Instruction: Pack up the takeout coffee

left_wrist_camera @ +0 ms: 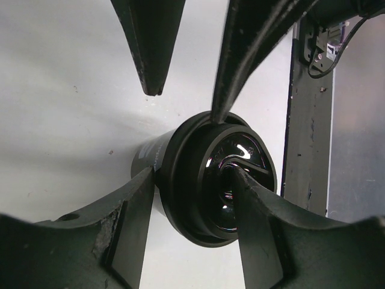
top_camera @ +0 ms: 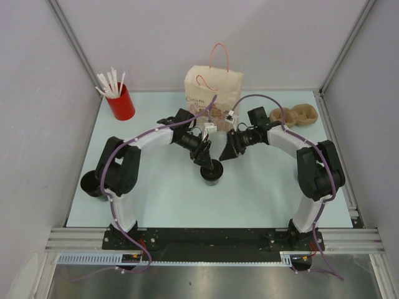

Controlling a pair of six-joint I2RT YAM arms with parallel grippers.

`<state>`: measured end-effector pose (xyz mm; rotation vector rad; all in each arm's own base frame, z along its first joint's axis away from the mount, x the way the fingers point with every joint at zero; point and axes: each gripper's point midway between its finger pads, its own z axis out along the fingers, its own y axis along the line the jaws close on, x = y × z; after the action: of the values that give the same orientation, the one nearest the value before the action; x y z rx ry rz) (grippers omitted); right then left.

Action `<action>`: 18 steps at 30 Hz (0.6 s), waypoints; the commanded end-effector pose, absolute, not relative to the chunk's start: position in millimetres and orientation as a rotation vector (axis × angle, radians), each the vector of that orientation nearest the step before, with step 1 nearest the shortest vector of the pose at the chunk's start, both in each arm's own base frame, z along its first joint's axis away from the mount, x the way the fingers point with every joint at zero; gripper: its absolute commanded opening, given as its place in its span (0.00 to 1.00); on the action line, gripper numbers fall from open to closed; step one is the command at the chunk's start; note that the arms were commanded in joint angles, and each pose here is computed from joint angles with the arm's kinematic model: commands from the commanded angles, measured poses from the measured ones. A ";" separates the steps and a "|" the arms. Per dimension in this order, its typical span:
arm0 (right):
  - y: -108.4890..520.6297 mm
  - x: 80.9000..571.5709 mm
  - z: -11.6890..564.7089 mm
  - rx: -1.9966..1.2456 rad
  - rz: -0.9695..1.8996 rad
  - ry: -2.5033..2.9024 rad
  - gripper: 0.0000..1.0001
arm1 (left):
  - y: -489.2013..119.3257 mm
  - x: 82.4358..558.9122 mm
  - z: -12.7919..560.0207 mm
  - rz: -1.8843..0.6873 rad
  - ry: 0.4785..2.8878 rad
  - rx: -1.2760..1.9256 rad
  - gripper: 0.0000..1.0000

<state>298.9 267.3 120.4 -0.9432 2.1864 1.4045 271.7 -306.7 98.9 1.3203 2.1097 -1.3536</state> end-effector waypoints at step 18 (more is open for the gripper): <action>274.7 308.4 115.0 -0.935 1.377 2.199 0.40 | -286.8 268.7 46.4 -1.118 2.223 1.410 0.57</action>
<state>299.0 272.5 109.6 -0.9261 2.2245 1.4085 270.9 -307.5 99.2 1.3229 2.0799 -1.3525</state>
